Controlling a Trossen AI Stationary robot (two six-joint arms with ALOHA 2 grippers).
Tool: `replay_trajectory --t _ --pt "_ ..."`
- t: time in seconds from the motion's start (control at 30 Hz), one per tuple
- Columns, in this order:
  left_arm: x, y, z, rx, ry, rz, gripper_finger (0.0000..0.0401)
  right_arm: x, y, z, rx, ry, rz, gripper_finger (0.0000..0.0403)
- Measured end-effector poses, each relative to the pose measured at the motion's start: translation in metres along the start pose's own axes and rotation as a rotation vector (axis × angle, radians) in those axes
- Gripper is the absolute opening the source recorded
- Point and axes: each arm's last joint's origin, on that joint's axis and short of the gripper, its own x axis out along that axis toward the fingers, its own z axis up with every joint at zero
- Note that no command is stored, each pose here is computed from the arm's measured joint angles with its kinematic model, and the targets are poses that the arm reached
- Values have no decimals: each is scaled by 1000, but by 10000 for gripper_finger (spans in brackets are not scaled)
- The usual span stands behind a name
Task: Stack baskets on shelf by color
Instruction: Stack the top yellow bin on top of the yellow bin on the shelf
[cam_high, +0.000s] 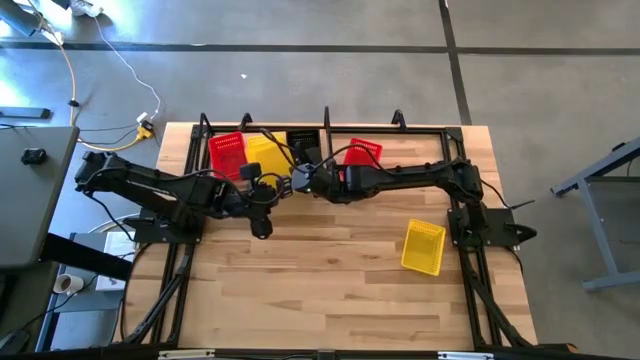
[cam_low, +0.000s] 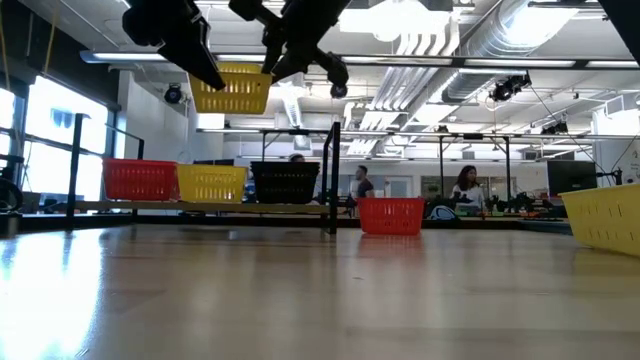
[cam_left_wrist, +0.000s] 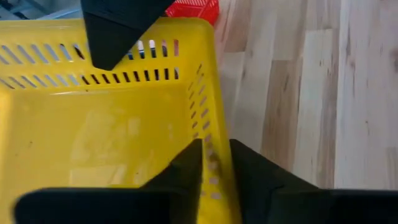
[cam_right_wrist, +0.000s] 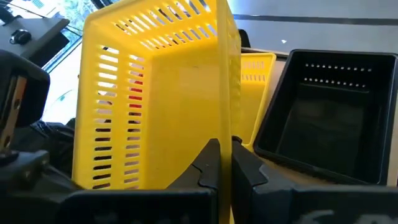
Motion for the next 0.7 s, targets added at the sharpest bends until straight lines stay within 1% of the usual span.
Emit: replay_trajectory --t 0.1,0.13,0.27,0.33,0.4,0.53,0.63,0.7 --pt "-3 1 0 -6 -9 -13 18 0 0 0 -27 5 4 0" --pt "-4 2 -1 -8 -13 -16 10 0 0 0 -42 11 9 0" --pt "-7 4 -1 -14 -21 -22 12 3 -2 3 -78 33 30 2" --pt "-9 5 -1 -16 -24 -24 7 5 -4 5 -92 51 45 11" --pt "-10 6 -2 -17 -27 -25 4 8 -7 8 -89 71 61 30" --pt "-13 8 -4 -13 -19 -24 3 13 -12 13 -75 111 85 84" --pt "-16 10 -7 -3 -4 -24 3 12 -15 20 -71 142 123 120" --pt "-19 12 -10 -4 9 -23 2 7 -17 28 -73 154 150 137"
